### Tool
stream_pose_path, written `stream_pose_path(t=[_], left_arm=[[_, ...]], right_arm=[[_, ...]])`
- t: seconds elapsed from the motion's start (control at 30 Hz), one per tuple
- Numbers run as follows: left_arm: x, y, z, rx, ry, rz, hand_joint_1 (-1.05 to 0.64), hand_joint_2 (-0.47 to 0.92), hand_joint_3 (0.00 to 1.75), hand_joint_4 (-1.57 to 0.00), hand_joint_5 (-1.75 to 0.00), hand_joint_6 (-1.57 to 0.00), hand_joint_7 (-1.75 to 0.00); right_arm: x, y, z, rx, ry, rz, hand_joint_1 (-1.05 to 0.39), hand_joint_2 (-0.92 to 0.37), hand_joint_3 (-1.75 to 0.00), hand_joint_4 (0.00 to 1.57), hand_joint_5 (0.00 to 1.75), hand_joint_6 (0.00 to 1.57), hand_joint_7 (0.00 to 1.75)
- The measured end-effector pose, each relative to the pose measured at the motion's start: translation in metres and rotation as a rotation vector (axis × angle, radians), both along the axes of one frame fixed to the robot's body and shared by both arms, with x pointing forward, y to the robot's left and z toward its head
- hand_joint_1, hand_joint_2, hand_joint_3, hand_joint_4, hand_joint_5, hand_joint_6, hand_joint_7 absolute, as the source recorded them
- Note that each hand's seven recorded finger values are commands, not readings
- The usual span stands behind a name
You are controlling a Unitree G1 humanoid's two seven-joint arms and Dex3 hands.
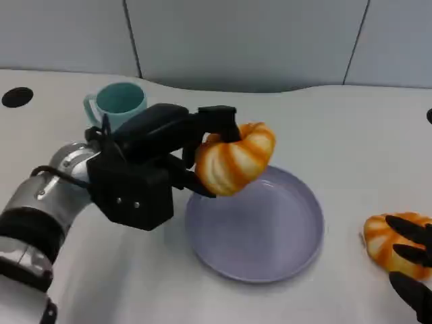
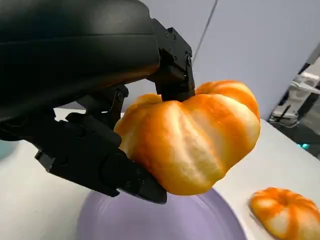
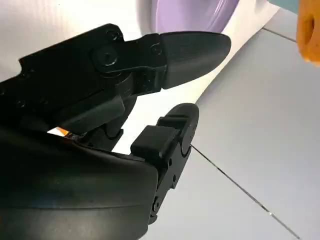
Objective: Grasp the bread from the table and place it into the plate.
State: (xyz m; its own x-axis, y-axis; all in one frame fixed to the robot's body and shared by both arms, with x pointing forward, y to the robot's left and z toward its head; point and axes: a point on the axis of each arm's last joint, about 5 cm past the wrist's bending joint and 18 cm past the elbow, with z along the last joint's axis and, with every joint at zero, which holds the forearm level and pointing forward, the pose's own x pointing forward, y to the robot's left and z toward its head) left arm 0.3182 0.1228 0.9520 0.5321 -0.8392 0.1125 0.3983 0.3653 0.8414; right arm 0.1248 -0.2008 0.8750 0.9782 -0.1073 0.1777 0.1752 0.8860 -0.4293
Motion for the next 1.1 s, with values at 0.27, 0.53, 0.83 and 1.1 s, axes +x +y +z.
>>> stream_pose_path(t=[0.27,0.53,0.83,1.1], left_arm=[[0.003,-0.020,-0.007,0.136,0.039,-0.031,-0.23,0.91,0.17,-0.77,-1.75,-0.53,-1.75],[0.006,-0.030,-0.005,0.291,0.007,-0.058,-0.39,0.89,0.02,-0.31,-1.32,-0.45,-0.97],[0.009,-0.034,0.005,0.445,-0.009,-0.144,-0.66,0.92,0.02,-0.09,-0.32,-0.42,0.00],[0.012,-0.033,0.012,0.473,0.027,-0.184,-0.71,0.92,0.06,-0.02,-0.26,-0.35,0.00]], right_arm=[[-0.001,0.001,-0.0001,-0.001,-0.024,0.013,-0.36,-0.92,-0.33,0.92,0.01,0.77,0.00],[-0.002,0.001,-0.0005,0.000,-0.023,0.013,-0.35,-0.92,-0.33,0.92,0.01,0.77,0.00],[-0.002,0.002,-0.0003,0.004,-0.028,0.016,-0.35,-0.92,-0.33,0.91,0.01,0.77,0.00],[-0.002,0.002,-0.0002,0.004,-0.031,0.017,-0.35,-0.92,-0.33,0.93,0.01,0.77,0.00]])
